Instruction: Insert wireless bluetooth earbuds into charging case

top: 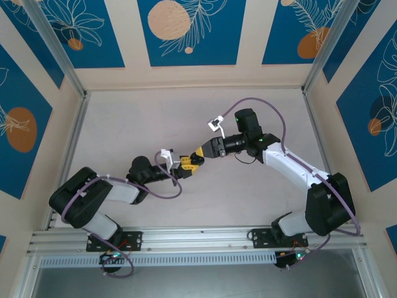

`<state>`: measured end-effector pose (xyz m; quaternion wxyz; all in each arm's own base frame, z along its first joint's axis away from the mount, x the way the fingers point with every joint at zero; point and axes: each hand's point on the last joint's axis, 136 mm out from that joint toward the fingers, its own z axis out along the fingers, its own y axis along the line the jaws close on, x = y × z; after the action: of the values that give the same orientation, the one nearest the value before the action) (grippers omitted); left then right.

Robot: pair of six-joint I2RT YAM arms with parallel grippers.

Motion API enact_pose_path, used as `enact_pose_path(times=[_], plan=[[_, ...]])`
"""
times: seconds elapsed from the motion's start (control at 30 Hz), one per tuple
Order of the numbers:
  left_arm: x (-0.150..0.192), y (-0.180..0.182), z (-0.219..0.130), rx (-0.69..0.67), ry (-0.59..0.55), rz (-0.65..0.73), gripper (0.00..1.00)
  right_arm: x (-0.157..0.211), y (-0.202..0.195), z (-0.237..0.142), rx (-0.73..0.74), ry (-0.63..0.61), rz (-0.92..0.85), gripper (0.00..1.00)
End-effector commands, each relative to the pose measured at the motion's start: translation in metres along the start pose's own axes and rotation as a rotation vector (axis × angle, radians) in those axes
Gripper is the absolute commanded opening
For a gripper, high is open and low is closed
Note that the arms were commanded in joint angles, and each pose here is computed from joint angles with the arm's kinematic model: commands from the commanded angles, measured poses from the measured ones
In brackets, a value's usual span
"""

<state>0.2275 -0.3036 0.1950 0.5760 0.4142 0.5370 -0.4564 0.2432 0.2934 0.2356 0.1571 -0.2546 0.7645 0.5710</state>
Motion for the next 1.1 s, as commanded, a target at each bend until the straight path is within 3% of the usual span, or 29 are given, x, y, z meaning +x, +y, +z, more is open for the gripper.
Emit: enact_pose_path(times=[0.0, 0.23, 0.4, 0.5, 0.6, 0.73, 0.9, 1.0, 1.07], plan=[[-0.020, -0.008, 0.003, 0.036, -0.056, 0.031, 0.14, -0.002, 0.017, 0.003, -0.070, 0.026, -0.049, 0.52], [-0.020, -0.001, 0.003, -0.007, -0.057, 0.022, 0.15, 0.004, 0.023, -0.001, -0.073, 0.023, -0.069, 0.40], [-0.018, 0.003, 0.003, -0.025, -0.054, 0.010, 0.15, 0.008, 0.029, -0.012, -0.048, -0.024, -0.105, 0.37], [-0.018, 0.003, 0.004, -0.023, -0.056, -0.001, 0.15, 0.011, 0.023, -0.021, -0.003, -0.065, -0.109, 0.37], [-0.020, 0.001, 0.004, -0.007, -0.058, -0.008, 0.15, 0.012, 0.014, -0.031, 0.077, -0.104, -0.139, 0.45], [-0.026, -0.007, 0.005, 0.040, -0.068, -0.018, 0.15, 0.016, 0.010, -0.041, 0.184, -0.112, -0.312, 0.46], [-0.033, -0.018, 0.004, 0.099, -0.077, -0.015, 0.15, 0.026, 0.046, -0.054, 0.060, -0.115, -0.735, 0.48], [-0.037, -0.021, 0.003, 0.118, -0.083, -0.011, 0.15, 0.030, 0.047, -0.056, 0.055, -0.091, -0.870, 0.49], [-0.038, -0.024, 0.003, 0.129, -0.085, -0.008, 0.14, 0.037, 0.048, -0.054, 0.021, -0.047, -0.943, 0.44]])
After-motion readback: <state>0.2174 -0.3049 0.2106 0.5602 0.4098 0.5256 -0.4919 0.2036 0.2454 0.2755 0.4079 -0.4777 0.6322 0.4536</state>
